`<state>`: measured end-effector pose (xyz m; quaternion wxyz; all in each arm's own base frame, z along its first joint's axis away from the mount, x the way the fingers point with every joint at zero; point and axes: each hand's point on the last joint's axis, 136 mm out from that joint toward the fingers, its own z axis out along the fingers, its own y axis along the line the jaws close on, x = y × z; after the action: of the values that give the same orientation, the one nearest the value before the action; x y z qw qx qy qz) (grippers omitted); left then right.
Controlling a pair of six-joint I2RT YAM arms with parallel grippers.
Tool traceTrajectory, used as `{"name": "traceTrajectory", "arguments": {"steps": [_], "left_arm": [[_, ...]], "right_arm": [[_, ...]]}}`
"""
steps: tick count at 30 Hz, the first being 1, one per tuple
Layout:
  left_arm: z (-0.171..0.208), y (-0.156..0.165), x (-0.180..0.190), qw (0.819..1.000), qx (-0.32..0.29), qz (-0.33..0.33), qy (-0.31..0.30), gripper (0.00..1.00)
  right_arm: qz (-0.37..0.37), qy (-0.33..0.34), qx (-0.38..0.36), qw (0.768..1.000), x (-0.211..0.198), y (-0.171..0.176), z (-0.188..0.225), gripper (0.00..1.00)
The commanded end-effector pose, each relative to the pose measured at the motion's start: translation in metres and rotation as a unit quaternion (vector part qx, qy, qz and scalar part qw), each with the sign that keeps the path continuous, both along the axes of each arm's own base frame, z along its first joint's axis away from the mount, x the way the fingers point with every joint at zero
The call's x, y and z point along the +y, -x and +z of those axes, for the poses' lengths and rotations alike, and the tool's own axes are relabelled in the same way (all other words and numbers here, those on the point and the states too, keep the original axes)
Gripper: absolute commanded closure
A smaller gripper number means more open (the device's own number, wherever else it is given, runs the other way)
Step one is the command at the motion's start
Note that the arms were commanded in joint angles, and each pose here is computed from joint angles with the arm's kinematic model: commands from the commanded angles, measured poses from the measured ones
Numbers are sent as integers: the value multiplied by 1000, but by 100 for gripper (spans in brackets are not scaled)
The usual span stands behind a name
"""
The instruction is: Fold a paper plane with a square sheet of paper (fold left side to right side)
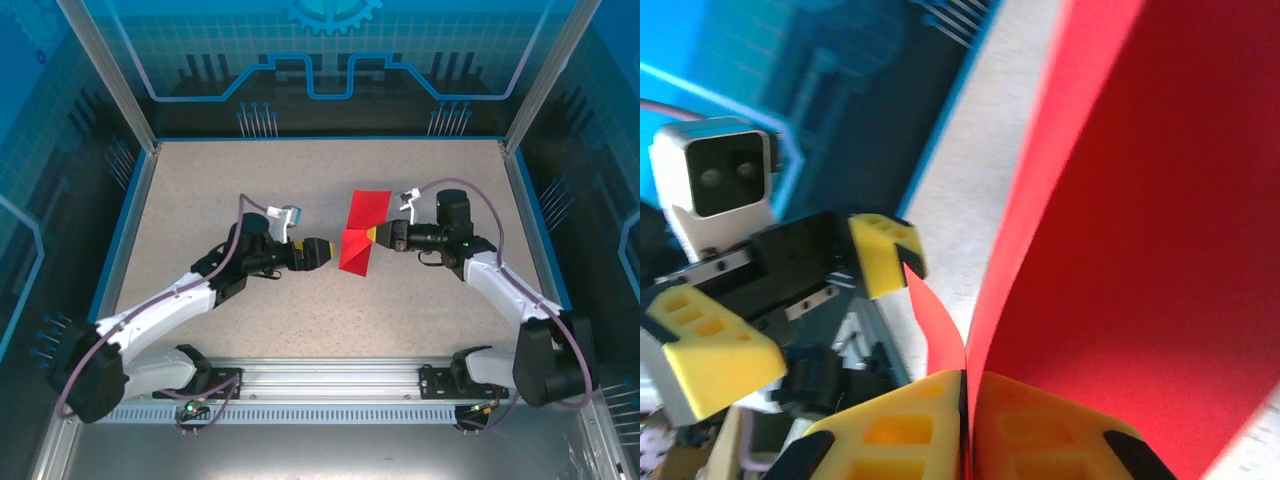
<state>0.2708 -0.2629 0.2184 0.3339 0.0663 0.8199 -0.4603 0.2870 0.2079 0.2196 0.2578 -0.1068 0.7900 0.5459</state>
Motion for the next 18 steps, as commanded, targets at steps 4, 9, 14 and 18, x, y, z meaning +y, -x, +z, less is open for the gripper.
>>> {"name": "traceTrajectory", "arguments": {"steps": [4,9,14,18], "left_arm": [[50,18,-12,993,-30,-52,99,1],[61,20,-17,990,-32,-65,124,1],[80,29,-27,981,-50,-98,160,5],[86,34,-31,979,-60,-104,164,26]], "right_arm": [[57,-67,-41,995,15,24,69,88],[84,-99,-43,991,30,41,90,87],[100,-104,-49,988,44,50,97,87],[103,-114,-50,987,49,49,102,86]]}}
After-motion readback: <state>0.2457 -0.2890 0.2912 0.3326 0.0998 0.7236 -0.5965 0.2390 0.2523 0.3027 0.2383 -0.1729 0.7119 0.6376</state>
